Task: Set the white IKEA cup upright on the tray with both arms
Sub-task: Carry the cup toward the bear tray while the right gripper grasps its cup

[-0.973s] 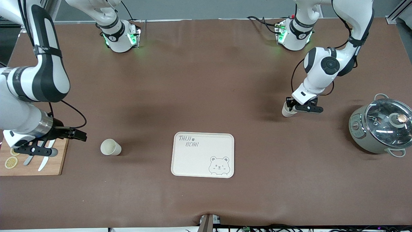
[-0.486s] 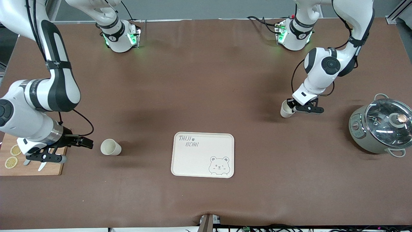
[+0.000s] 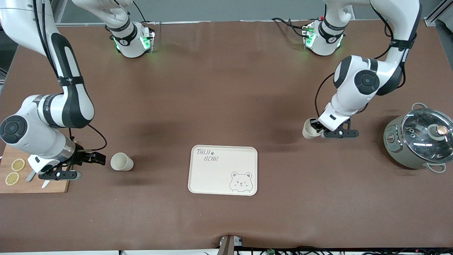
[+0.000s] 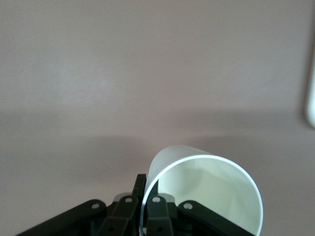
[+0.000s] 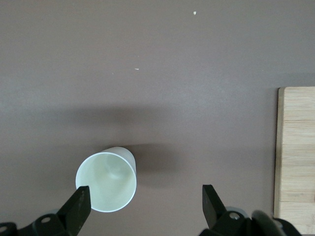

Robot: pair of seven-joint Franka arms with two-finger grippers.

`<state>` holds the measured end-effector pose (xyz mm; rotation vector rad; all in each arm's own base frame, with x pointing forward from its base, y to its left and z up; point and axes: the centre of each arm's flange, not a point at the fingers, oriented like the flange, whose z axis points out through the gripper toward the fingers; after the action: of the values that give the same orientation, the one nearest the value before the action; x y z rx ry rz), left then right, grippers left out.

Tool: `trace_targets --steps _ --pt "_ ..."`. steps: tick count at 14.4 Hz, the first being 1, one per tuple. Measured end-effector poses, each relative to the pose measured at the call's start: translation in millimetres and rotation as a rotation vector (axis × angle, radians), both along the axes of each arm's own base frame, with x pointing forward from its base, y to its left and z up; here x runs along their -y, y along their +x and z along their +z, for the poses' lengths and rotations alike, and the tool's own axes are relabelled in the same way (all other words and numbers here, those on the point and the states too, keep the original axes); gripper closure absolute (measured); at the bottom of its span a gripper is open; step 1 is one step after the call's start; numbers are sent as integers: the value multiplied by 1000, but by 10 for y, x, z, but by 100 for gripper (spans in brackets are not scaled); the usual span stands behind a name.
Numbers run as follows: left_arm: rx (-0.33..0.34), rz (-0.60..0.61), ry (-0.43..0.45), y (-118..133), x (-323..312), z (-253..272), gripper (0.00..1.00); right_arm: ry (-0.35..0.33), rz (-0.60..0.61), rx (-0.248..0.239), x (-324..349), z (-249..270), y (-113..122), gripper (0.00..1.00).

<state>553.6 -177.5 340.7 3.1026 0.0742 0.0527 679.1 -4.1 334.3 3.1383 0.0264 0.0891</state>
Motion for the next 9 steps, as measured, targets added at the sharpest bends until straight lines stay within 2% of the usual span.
trace_targets --steps 4,9 --pt "-26 70 -36 363 676 194 96 -3 48 -16 -15 -196 9 0" --pt "-89 90 42 502 1627 -70 96 -4 96 -41 -20 -378 3 0"
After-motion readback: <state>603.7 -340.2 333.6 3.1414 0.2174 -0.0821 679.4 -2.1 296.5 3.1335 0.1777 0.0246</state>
